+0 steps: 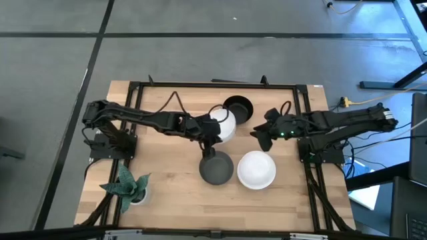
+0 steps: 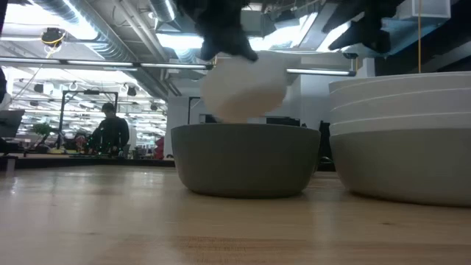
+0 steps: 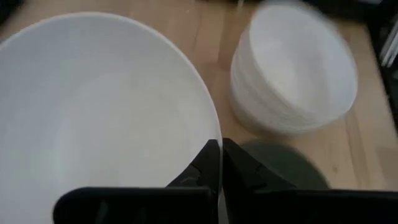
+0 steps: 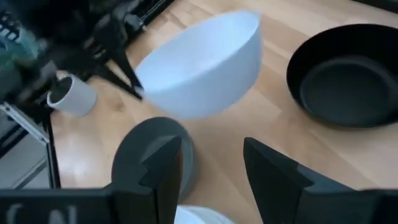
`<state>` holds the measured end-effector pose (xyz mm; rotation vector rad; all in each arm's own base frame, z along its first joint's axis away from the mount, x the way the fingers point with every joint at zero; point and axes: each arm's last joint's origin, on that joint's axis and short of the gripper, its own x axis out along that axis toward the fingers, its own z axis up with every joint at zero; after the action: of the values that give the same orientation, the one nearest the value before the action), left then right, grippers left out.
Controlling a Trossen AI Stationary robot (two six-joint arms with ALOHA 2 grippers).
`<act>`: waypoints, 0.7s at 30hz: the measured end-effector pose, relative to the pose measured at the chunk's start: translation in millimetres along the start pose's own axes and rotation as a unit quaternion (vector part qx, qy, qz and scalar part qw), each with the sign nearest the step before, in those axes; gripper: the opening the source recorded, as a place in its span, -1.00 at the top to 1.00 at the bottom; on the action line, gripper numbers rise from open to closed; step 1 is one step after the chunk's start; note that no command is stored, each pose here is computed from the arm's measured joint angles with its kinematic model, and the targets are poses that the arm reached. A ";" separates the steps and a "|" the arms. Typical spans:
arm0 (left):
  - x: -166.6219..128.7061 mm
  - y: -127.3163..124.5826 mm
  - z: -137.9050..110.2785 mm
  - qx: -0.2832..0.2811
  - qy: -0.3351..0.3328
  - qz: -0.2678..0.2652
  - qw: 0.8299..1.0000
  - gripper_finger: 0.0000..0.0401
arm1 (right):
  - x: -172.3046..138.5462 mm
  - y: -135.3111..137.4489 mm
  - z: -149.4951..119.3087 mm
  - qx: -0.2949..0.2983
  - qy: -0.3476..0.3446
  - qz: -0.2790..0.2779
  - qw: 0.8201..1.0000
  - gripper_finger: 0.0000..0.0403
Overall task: Nest bowls inside each other
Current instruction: Stack the white bowl on the white bowl
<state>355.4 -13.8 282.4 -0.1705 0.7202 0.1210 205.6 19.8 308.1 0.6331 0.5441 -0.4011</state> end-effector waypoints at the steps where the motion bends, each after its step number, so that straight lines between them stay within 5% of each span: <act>1: 3.3 0.3 -3.1 0.001 0.012 0.001 1.000 1.00 | 3.5 -0.4 1.8 0.005 0.000 0.000 1.000 0.15; 21: 16.2 -2.2 12.4 0.056 0.031 0.028 0.998 1.00 | 64.0 -18.9 24.2 0.046 0.024 -0.009 0.999 0.15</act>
<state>375.8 -12.7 281.1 -0.0476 0.7926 0.1285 255.0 -21.8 278.5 0.7278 0.5806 -0.4313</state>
